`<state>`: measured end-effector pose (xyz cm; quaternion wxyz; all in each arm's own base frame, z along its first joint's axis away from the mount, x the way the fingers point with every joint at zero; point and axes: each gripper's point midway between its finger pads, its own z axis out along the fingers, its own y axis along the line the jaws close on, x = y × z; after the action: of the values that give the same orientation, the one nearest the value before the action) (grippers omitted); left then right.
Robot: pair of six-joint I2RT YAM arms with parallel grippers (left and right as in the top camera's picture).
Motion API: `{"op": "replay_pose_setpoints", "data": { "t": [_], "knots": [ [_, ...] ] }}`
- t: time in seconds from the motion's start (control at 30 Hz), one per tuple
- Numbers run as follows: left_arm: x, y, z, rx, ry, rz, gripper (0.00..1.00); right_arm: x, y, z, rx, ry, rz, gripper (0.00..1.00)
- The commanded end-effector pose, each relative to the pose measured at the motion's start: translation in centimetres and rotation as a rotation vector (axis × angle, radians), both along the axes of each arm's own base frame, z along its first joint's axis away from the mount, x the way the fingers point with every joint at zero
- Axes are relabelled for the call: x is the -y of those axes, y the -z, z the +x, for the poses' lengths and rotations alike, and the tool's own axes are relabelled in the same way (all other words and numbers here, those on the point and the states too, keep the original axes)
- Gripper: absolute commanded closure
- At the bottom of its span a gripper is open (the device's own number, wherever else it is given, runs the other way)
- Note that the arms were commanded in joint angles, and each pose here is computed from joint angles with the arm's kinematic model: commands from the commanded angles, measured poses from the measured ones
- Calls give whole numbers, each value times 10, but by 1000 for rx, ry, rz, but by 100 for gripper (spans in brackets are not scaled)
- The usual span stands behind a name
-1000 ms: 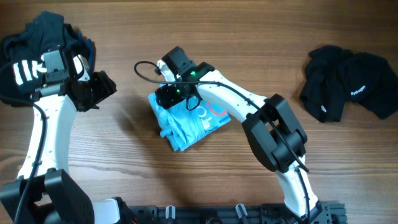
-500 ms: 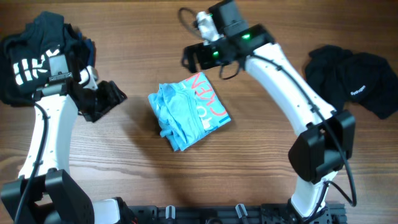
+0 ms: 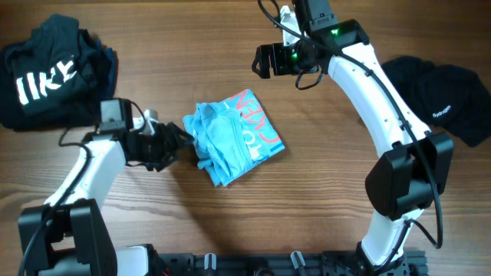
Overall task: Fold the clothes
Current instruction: 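Grasp the folded light-blue shirt bundle's left edge with the left gripper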
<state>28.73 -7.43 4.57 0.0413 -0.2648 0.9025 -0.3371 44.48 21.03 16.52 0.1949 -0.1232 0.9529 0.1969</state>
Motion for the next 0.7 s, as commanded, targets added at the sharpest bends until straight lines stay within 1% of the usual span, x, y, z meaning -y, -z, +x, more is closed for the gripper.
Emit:
{"op": "replay_pose_setpoints", "data": {
  "t": [0.0, 0.13, 0.3, 0.53, 0.67],
  "knots": [
    [19, -5, 4, 16, -12, -69, 31, -5, 0, -1, -10, -7, 19, 0],
    [30, -8, 15, 65, -6, -60, 30, -5, 0, -2, -17, -3, 19, 0],
    [37, 0, 18, 87, 15, 40, 24, -4, 2, -5, -29, -3, 14, 0],
    [30, 8, 19, 91, 8, 130, 23, -4, 2, -6, -31, -3, 14, 0],
    [27, 11, 19, 85, 0, 153, 24, -4, 2, -5, -30, -3, 14, 0]
  ]
}}
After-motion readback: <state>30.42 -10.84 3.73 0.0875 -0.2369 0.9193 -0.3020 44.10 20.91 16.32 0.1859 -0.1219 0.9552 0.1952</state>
